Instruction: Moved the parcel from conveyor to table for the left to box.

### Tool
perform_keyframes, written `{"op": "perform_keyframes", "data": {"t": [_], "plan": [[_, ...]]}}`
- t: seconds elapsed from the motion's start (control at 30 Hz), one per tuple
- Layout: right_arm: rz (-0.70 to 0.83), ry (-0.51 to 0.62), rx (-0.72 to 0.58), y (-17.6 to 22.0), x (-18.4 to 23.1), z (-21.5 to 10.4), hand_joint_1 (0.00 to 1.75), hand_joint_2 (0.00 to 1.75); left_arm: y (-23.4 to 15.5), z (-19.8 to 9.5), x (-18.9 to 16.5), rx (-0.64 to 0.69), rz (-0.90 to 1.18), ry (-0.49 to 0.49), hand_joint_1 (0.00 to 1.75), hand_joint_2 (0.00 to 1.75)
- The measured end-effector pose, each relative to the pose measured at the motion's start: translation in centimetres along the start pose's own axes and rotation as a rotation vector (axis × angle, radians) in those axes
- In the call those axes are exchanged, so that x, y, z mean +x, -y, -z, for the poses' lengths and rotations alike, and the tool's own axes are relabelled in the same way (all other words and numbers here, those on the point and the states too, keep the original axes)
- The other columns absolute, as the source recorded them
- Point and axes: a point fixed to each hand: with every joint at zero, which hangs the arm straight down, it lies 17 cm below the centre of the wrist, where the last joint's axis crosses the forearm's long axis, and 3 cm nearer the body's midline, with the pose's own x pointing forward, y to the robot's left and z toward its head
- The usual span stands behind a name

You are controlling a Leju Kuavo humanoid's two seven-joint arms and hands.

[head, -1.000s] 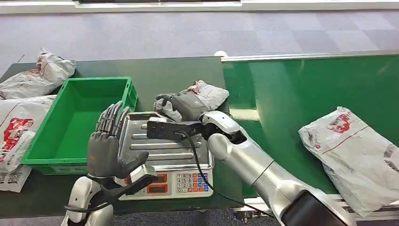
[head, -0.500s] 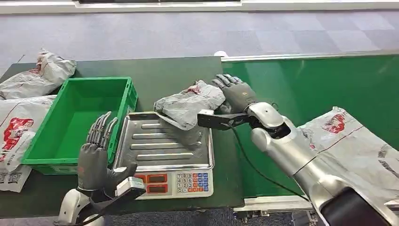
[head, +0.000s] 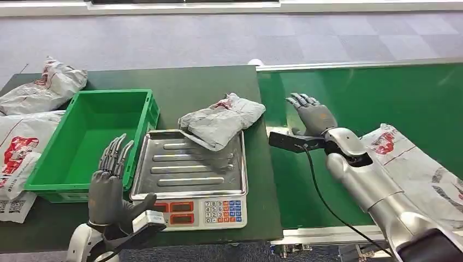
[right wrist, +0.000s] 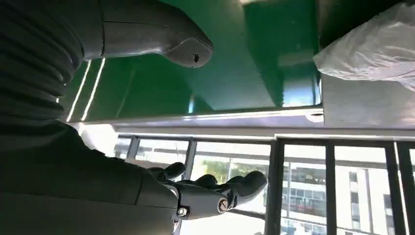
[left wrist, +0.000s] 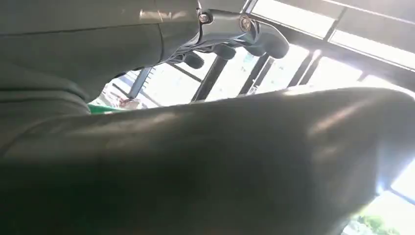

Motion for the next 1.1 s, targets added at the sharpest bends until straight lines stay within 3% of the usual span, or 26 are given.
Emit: {"op": "perform_keyframes", "data": {"t": [0.37,0.63,0.87,1.1], "plan": [[0.224,-0.036,-0.024,2.8,-1.2,2.7,0.00,1.75,0.8,1.5,0.2,0.008,-0.019,0.011,0.00,0.00],[0.209,-0.263,-0.015,7.7,-4.3,5.2,0.00,1.75,1.5,1.7,0.2,-0.001,-0.047,0.003,0.00,0.00],[0.219,-0.276,-0.024,9.9,-3.0,6.7,0.00,1.75,2.3,1.7,0.5,-0.015,-0.063,0.006,0.00,0.00],[0.421,-0.255,-0.076,8.8,-1.6,7.1,0.00,1.75,2.6,2.1,0.8,-0.003,-0.086,-0.004,0.00,0.00]]}}
